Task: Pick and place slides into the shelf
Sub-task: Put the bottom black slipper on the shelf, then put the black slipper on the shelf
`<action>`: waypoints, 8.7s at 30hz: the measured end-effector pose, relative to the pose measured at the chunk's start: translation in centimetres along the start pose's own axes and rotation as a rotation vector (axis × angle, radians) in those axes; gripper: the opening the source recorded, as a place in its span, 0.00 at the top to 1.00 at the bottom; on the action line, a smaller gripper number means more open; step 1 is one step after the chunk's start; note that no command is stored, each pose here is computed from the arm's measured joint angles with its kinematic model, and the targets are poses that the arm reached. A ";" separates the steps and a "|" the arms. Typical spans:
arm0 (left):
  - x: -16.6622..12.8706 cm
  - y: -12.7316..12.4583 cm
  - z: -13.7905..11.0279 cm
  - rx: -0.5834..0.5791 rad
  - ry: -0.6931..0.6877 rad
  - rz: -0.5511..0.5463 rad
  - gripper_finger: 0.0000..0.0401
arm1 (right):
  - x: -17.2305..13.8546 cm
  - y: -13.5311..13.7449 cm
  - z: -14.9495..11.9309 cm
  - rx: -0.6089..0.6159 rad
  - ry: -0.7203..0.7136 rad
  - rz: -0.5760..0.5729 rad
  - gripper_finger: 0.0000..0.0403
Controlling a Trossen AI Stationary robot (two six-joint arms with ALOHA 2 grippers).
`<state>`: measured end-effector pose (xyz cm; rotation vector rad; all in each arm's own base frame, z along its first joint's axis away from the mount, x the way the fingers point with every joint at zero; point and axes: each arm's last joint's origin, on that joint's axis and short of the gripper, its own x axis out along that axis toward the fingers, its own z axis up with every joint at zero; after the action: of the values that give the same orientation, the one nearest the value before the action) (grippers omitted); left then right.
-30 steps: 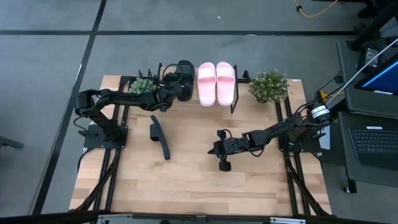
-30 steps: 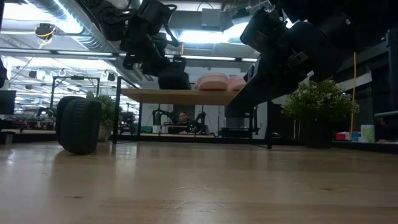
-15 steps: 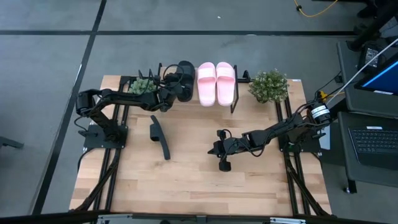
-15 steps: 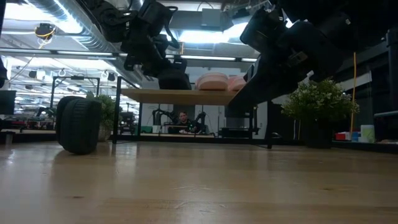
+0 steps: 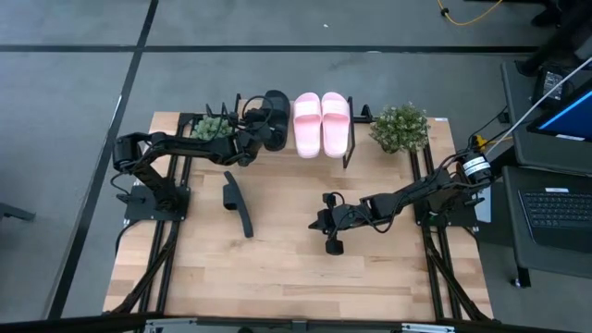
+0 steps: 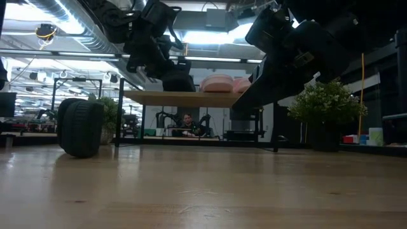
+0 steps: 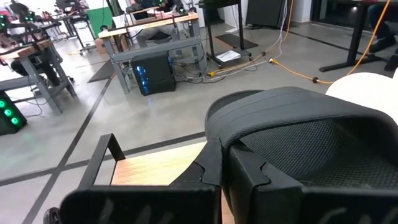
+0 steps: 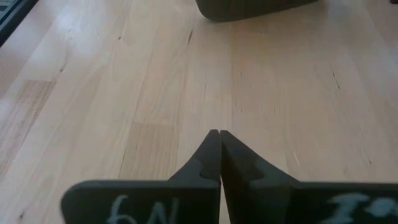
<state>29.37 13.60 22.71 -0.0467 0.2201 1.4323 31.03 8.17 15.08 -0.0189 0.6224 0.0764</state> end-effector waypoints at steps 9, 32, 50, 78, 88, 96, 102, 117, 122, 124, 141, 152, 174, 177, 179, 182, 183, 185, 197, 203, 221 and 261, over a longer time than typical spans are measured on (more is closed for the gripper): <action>0.2 -0.4 -0.5 0.012 0.005 0.005 1.00 | 0.0 0.0 0.1 0.001 -0.009 0.001 0.99; 0.0 -1.7 -0.5 -0.019 -0.028 -0.045 1.00 | 0.0 0.0 0.1 0.001 -0.010 0.002 0.99; -0.2 -2.0 -0.3 -0.026 -0.020 -0.124 0.94 | 0.0 0.0 0.1 0.001 -0.010 0.002 0.99; -0.7 -2.1 -0.2 0.050 -0.014 -0.136 0.63 | 0.0 0.1 0.1 0.005 -0.006 0.027 0.99; -2.1 -2.3 0.2 0.177 -0.034 -0.170 0.63 | 0.0 0.1 0.1 0.005 -0.005 0.028 0.99; -3.6 -2.0 1.4 0.193 -0.064 -0.204 0.63 | 0.0 0.1 0.1 0.008 -0.005 0.027 0.99; -5.2 -1.3 2.8 0.237 -0.096 -0.229 0.63 | 0.0 0.1 0.0 0.009 -0.002 0.027 0.99; -12.6 4.5 6.0 0.333 -0.101 -0.237 0.63 | 0.0 0.1 0.0 0.007 0.006 0.027 0.99; -15.1 6.5 6.4 0.277 -0.102 -0.319 0.63 | 0.0 0.1 0.0 0.005 0.006 0.026 0.99; -15.9 7.1 6.4 0.280 -0.103 -0.354 0.63 | 0.0 0.1 0.0 0.004 0.006 0.026 0.99; -24.6 7.5 2.2 0.157 -0.118 -0.601 0.63 | 0.0 0.1 0.0 0.007 0.003 0.024 0.99; -29.2 7.2 -0.8 0.166 -0.131 -0.762 0.79 | 0.0 0.1 0.0 0.034 0.005 0.023 0.99; -32.8 7.7 5.4 0.170 -0.060 -1.036 1.00 | 0.0 0.1 0.0 0.037 0.005 0.023 0.99; -33.3 8.2 5.7 0.220 -0.018 -1.124 1.00 | 0.0 0.1 0.0 0.037 0.005 0.023 0.98; -33.5 8.7 5.7 0.208 0.049 -1.153 1.00 | 0.0 0.1 0.0 0.037 0.005 0.023 0.98; -33.6 8.7 4.8 0.225 0.174 -1.154 1.00 | 0.0 0.1 0.0 0.037 0.005 0.024 0.98; -33.7 8.6 4.4 0.230 0.217 -1.143 1.00 | 0.0 0.1 0.0 0.037 0.005 0.024 0.98; -34.2 8.1 3.9 0.235 0.299 -1.127 1.00 | 0.0 0.1 0.0 0.040 0.005 0.024 0.99; -40.0 5.1 2.1 0.323 0.338 -0.996 1.00 | -0.1 0.8 -0.1 0.051 0.005 0.041 0.98; -39.8 5.6 -1.0 0.299 0.411 -0.754 1.00 | -0.3 1.6 -0.2 0.059 0.006 0.062 0.98; -39.9 4.1 -5.0 0.339 0.460 -0.582 1.00 | -0.3 2.3 -0.3 0.068 0.001 0.071 0.95; -36.6 4.3 -8.5 0.458 0.475 -0.413 0.69 | -0.3 2.3 -0.3 0.045 0.003 0.071 0.95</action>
<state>19.68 -22.91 21.30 -0.0523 0.8738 0.9155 30.42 10.39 14.99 0.0464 0.6280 0.1310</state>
